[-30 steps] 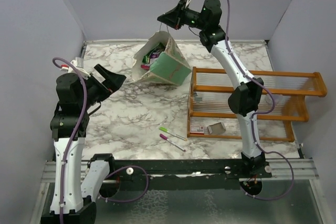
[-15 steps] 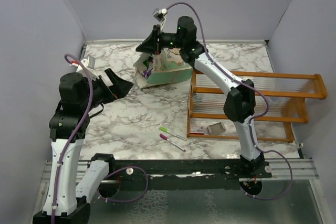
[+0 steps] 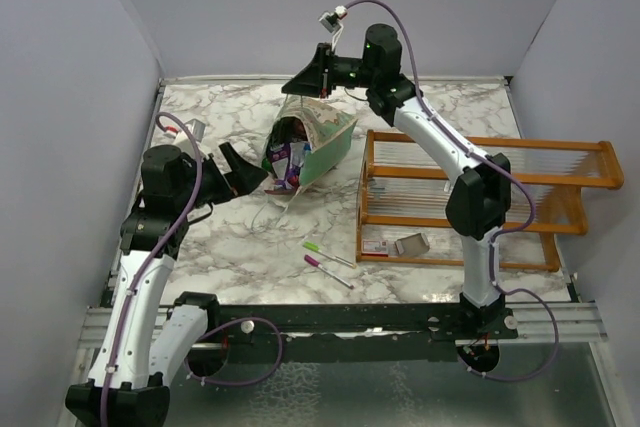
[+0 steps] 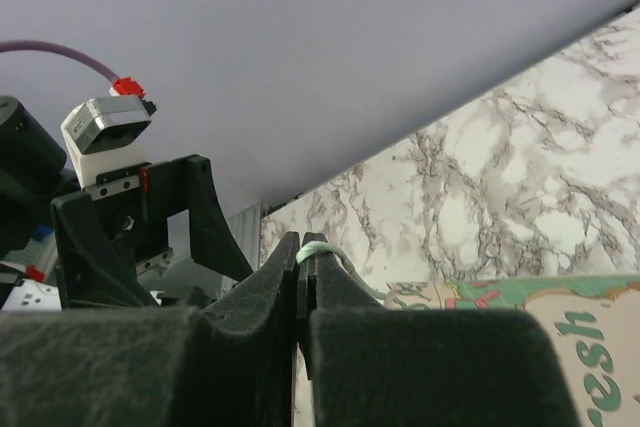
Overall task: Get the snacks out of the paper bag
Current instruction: Adjust the paper bag at the center of the board, then take out the snack from the paper bag, then place the snack at the center of the board.
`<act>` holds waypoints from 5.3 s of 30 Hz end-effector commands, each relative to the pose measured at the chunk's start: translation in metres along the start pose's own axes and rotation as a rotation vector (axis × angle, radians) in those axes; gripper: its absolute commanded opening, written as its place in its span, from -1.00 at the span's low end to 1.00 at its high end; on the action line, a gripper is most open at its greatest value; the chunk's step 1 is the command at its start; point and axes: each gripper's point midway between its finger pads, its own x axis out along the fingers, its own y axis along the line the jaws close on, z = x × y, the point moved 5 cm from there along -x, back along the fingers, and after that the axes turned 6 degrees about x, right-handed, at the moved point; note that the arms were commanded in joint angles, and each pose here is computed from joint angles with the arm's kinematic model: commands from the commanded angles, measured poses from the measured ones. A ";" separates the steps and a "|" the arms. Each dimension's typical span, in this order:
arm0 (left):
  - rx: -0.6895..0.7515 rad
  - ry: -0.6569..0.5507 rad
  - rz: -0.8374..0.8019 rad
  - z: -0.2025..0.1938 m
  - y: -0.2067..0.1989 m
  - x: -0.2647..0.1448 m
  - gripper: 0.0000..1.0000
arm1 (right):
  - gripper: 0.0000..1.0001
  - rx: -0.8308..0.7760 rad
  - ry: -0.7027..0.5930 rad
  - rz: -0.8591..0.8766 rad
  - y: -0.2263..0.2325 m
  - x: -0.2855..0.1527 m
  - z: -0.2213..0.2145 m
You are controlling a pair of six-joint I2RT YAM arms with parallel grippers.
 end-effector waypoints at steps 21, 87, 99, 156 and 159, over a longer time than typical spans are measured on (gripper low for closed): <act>0.256 0.031 0.238 0.001 -0.009 0.107 0.05 | -0.97 -0.033 -0.100 0.084 0.047 -0.044 0.060; 0.308 -0.102 0.423 0.009 -0.001 -0.037 -1.00 | -0.97 -0.006 -0.096 0.081 0.040 -0.048 0.043; 0.373 -0.001 0.801 -0.002 0.050 -0.004 -1.00 | -0.97 -0.003 -0.090 0.078 0.039 -0.049 0.041; -0.026 -0.121 0.611 0.093 0.120 0.092 0.88 | -0.97 0.030 -0.065 0.093 0.032 -0.050 0.024; -0.067 -0.113 0.482 0.052 0.099 0.071 0.84 | -0.97 0.038 -0.060 0.103 0.032 -0.050 0.023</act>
